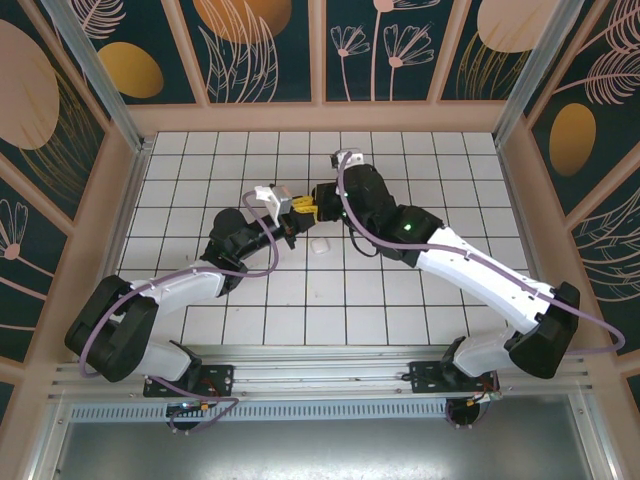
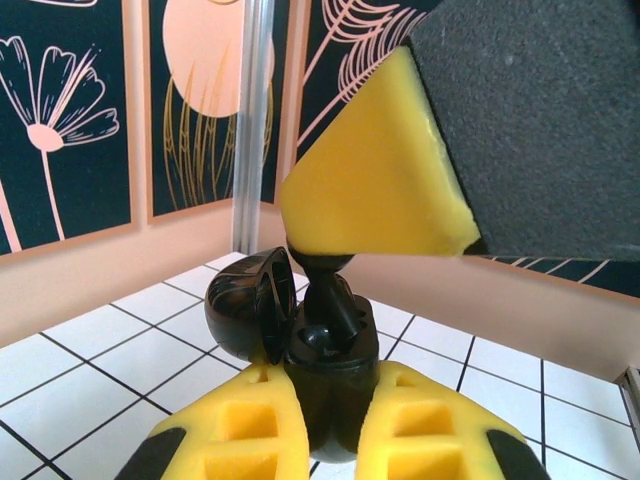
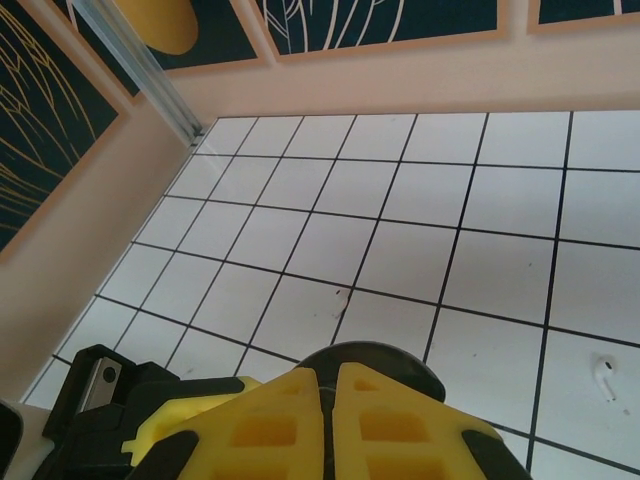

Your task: Insert wireless bluetooth earbuds into charging case

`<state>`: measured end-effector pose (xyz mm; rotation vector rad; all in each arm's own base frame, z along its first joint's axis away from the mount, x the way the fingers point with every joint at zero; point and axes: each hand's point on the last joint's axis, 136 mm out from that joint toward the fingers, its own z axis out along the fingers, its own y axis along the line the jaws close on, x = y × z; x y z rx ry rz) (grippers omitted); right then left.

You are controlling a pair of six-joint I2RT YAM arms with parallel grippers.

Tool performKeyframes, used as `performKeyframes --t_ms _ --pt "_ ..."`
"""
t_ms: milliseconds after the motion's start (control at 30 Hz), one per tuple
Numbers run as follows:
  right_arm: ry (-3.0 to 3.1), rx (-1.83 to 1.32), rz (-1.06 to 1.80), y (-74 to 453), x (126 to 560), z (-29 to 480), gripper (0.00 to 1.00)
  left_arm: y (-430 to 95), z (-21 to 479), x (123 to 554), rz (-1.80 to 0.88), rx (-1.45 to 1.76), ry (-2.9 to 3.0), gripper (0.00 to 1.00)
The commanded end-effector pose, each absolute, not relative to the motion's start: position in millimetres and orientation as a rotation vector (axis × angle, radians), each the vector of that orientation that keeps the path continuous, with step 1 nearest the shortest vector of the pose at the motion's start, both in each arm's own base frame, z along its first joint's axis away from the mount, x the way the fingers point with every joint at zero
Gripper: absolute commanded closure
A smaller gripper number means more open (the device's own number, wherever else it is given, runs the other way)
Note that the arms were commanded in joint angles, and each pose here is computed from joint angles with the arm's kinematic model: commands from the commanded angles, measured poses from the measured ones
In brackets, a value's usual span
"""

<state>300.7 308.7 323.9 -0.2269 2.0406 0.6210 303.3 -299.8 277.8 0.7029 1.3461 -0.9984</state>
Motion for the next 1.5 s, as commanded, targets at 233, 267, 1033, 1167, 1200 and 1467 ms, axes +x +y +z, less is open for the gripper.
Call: performKeyframes --t_ms 233,267,1033,1167,1200,1467 --pt "2.073 -0.038 0.769 283 303 341 0.92 -286 275 340 -0.834 0.608 1.429 1.0" --pt "2.093 0.02 0.765 274 306 338 0.92 -283 268 342 -0.817 0.593 1.458 1.0" --pt "2.79 0.421 0.451 206 278 66 0.91 -237 185 329 -0.695 0.433 1.771 1.0" --pt "2.857 0.406 0.388 205 278 42 0.9 -233 181 323 -0.695 0.43 1.784 1.0" --pt "2.877 0.405 0.378 205 278 35 0.89 -232 179 322 -0.696 0.428 1.787 1.0" --pt "2.932 0.404 0.351 206 273 15 0.77 -233 177 315 -0.728 0.437 1.794 1.0"
